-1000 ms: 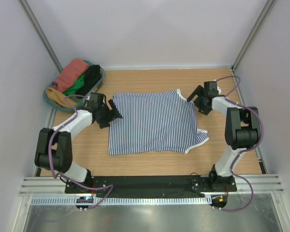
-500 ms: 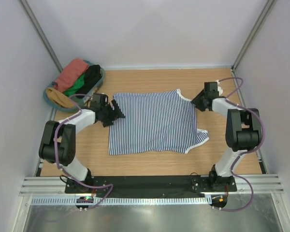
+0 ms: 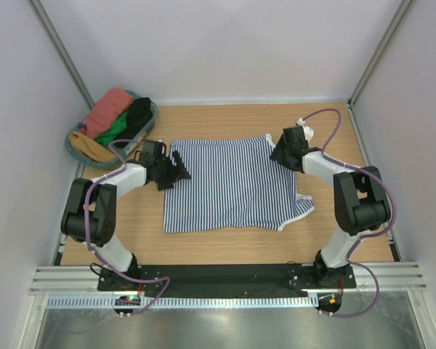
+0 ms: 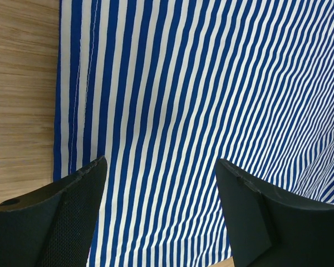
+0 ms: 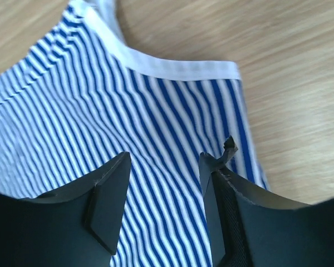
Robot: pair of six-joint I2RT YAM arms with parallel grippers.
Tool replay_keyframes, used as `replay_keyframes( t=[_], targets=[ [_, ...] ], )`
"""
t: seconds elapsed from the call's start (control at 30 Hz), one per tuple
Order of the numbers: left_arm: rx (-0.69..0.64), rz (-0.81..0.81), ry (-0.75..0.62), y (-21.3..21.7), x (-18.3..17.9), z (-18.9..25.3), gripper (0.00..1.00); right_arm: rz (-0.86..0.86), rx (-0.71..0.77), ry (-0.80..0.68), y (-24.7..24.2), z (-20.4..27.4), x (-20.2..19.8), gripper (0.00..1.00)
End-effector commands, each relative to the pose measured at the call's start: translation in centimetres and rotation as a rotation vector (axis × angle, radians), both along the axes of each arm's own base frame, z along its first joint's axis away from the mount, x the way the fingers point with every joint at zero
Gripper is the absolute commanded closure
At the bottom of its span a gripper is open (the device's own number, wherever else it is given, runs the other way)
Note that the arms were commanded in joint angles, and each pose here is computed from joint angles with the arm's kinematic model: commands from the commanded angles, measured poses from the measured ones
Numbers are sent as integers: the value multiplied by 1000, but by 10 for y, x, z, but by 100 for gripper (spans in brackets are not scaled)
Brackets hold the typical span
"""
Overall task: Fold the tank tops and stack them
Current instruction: Flatten the tank top out
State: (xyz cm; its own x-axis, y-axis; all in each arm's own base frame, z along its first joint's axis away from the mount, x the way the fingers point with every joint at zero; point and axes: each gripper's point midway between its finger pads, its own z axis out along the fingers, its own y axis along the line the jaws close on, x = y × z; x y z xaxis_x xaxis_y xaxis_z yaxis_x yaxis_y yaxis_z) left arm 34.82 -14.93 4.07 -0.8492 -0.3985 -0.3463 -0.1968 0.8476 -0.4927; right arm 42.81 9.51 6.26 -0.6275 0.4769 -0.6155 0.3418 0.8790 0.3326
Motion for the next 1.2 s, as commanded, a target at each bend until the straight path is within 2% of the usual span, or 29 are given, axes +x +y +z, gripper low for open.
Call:
replay_keyframes(
  t=[0.0,0.2,0.23,0.33,0.5,0.7,0.8,0.83,0.9,1.0,1.03,1.07,1.17],
  targets=[
    [9,-45,-62,-7,10,10,20,-73,-101,-72,-29,23,3,40],
    [30,-47,-87,-11,8,10,22,-130,-203,-63,-59,30,-12,39],
    [34,-52,-97,-13,7,11,22,-137,-195,-73,-62,32,-13,36],
    [53,-48,-81,-13,5,3,22,-146,-165,-36,-71,18,-15,36],
    [87,-48,-5,-10,6,-17,33,-96,-112,9,-61,0,-6,40],
    [131,-37,64,-4,3,-32,39,-35,-96,35,-47,-12,-5,50],
    [134,-38,78,-3,3,-34,41,-2,-105,30,-39,-9,-6,68],
    [134,-39,83,-4,2,-35,41,5,-116,29,-37,-8,-6,83],
    [135,-42,81,-4,2,-34,41,41,-167,13,-23,-3,-9,91],
    [134,-41,77,-3,2,-33,42,44,-343,-16,-20,13,-12,91],
    [134,-40,73,-3,3,-32,43,53,-451,-8,-16,14,-17,90],
    [133,-44,69,-4,3,-31,43,59,-493,-22,-9,22,-14,89],
    [136,-42,67,-3,3,-30,43,122,-642,-11,10,22,-17,77]
  ],
)
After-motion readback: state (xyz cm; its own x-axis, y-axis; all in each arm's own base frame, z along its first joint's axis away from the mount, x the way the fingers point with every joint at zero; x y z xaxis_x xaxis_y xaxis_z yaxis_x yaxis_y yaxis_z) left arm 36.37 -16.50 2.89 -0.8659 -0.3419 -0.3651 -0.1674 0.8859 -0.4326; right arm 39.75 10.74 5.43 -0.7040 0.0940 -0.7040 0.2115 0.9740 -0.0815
